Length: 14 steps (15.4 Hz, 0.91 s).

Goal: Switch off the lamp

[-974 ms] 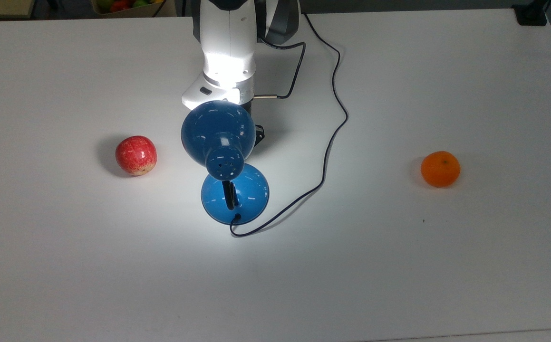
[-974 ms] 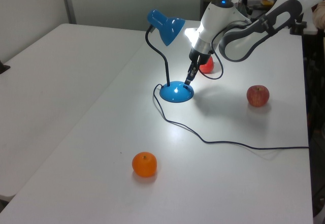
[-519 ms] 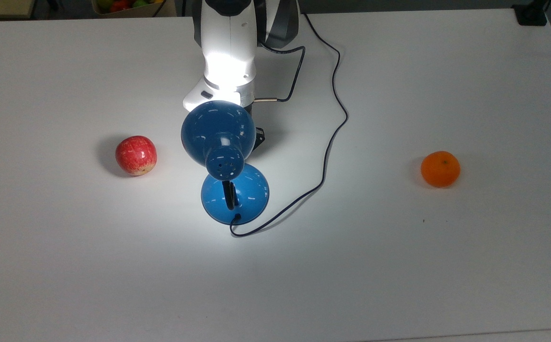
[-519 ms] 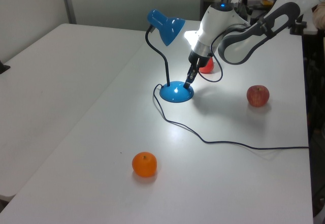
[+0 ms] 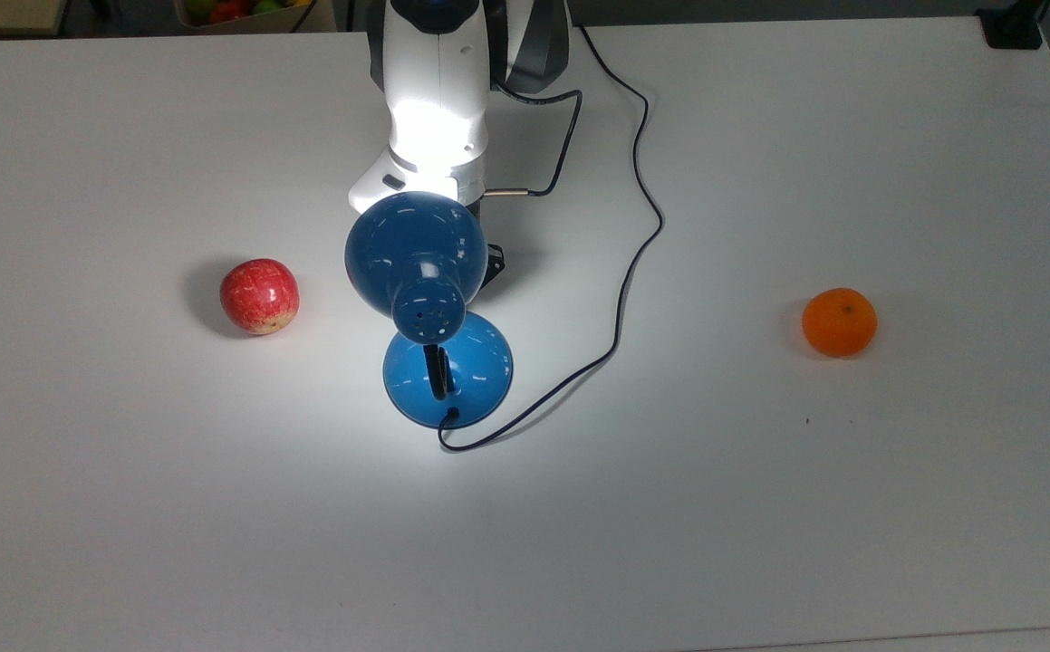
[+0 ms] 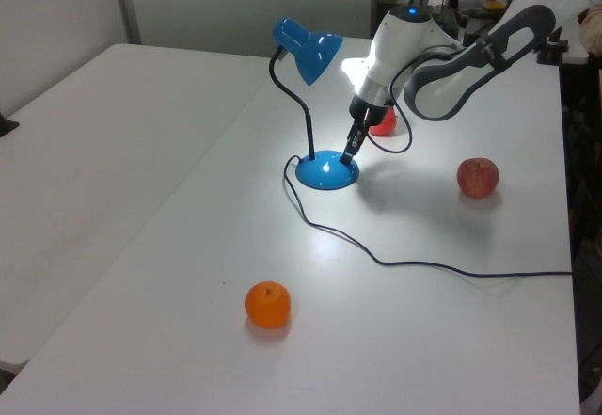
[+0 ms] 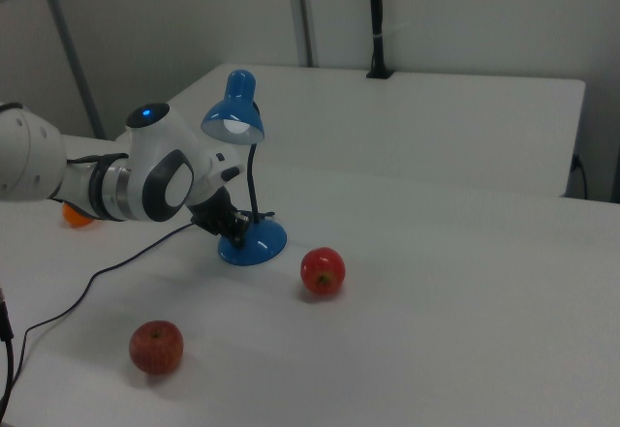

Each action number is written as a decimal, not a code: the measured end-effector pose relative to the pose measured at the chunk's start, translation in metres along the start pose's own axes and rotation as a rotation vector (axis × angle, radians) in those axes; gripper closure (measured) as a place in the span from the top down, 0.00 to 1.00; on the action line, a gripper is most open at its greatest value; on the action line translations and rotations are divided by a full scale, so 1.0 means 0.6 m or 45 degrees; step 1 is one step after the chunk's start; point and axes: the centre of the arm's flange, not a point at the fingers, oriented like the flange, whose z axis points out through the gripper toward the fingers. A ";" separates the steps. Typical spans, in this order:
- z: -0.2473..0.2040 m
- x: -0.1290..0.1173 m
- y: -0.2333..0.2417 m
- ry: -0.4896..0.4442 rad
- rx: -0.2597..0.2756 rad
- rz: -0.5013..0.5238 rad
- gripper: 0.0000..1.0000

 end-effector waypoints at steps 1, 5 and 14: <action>0.004 -0.005 0.000 -0.031 -0.001 0.007 0.01; 0.017 -0.026 0.001 -0.179 -0.006 0.021 0.01; -0.066 -0.036 0.012 -0.406 -0.032 0.036 0.01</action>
